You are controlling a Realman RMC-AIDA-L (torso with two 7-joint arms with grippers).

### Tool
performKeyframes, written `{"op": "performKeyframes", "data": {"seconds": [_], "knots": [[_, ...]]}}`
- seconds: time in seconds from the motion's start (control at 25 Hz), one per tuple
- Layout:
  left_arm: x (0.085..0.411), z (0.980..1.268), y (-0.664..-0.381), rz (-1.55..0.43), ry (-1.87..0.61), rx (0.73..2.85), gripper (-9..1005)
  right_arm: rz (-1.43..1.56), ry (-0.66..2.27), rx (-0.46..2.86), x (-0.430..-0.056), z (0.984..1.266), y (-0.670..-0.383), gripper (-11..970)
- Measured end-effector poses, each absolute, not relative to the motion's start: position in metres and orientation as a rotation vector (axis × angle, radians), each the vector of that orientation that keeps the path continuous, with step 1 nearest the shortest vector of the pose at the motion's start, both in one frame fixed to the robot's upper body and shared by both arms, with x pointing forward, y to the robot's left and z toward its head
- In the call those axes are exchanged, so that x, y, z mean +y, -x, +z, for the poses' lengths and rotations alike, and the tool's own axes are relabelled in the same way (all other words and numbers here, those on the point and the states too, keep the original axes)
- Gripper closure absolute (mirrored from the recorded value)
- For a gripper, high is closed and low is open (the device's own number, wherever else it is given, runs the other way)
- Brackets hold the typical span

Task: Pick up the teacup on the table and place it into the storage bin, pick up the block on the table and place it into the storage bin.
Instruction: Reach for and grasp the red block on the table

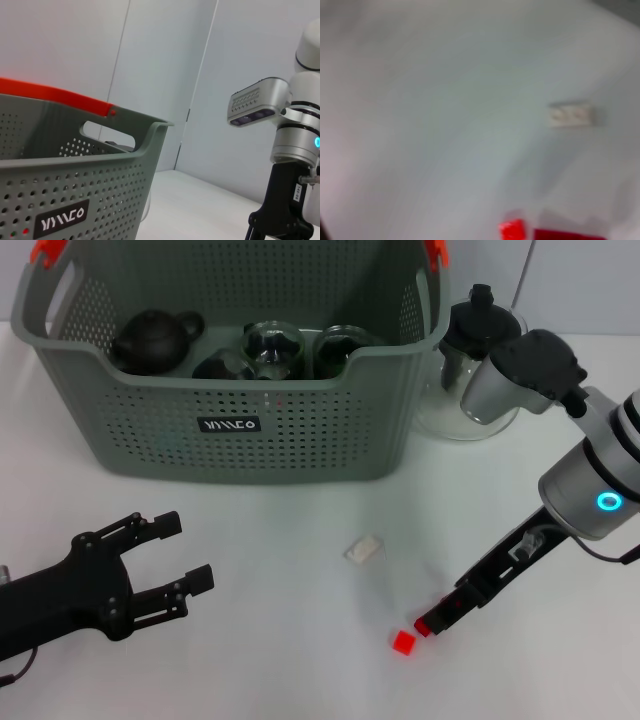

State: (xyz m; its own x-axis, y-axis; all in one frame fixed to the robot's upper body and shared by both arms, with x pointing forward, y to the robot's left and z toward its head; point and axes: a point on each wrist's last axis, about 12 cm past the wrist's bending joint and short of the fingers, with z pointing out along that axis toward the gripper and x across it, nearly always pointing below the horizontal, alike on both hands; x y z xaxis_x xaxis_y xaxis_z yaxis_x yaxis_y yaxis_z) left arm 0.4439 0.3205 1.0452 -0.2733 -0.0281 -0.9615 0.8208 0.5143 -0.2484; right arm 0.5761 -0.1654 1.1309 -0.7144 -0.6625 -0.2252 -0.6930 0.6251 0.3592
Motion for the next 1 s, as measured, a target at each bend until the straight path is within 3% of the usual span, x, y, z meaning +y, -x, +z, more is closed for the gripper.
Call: {"op": "performKeyframes", "data": {"seconds": [0.16, 1.0], "knots": [[0.320, 1.045, -0.444, -0.952, -0.682, 1.652, 153, 0.555, 1.135, 2.805, -0.164, 1.127, -0.577, 180], [0.320, 1.042, -0.444, -0.948, -0.668, 1.666, 153, 0.297, 1.246, 2.816, -0.124, 1.123, -0.571, 184]]}}
